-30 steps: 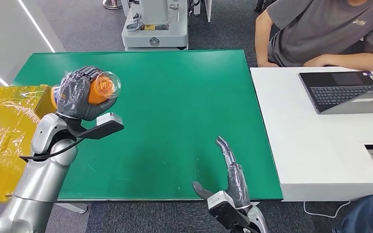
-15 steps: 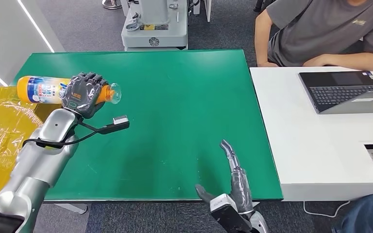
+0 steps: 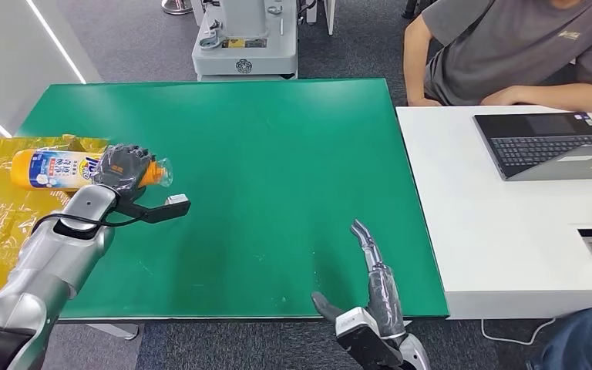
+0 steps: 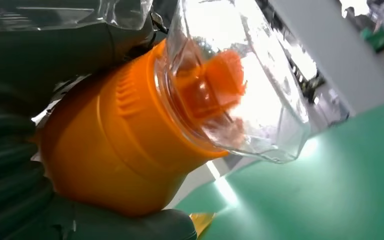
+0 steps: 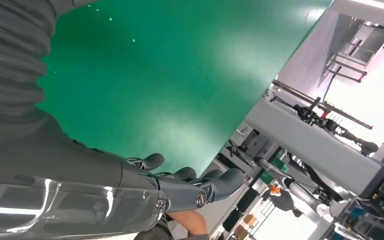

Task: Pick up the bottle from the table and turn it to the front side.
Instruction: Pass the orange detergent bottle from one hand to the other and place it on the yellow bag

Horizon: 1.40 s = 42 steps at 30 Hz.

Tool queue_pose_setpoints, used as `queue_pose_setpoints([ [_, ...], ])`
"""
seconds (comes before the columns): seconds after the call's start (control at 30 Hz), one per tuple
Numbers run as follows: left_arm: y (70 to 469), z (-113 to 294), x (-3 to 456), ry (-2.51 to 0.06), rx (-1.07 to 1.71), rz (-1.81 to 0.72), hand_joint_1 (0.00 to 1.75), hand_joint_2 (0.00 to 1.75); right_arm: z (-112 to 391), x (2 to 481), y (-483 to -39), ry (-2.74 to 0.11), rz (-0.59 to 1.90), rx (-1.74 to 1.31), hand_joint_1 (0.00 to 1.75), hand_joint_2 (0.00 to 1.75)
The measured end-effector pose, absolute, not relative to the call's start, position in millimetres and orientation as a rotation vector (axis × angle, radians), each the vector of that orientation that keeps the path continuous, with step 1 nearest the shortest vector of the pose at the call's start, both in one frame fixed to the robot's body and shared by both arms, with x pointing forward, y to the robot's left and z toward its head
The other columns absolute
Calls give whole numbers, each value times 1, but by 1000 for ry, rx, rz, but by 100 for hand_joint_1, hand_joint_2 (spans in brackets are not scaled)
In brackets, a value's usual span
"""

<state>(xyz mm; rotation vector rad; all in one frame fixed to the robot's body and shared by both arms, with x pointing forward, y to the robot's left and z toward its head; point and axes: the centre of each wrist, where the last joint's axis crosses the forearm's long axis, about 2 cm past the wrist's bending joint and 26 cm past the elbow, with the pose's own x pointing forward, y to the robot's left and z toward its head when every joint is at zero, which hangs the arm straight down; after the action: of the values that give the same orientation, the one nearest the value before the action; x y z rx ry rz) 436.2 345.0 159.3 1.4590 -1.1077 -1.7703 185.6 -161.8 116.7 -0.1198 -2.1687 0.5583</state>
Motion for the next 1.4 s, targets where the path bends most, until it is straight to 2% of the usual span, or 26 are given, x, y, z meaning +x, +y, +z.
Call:
queue_pose_setpoints([
  [0.33,383,147,429,-870,1412,-1745,175,175,121,187,-162,-2174,577,-111,0,175],
  [0.8,419,127,409,-773,1290,-1741,175,175,129,191,-162,-2202,603,-84,0,175],
  [1.03,425,114,399,-791,1149,-1768,175,175,131,195,-163,-2207,591,-82,0,175],
  [1.4,422,101,388,-904,1132,-1708,175,175,129,197,-163,-2197,574,-69,0,175],
])
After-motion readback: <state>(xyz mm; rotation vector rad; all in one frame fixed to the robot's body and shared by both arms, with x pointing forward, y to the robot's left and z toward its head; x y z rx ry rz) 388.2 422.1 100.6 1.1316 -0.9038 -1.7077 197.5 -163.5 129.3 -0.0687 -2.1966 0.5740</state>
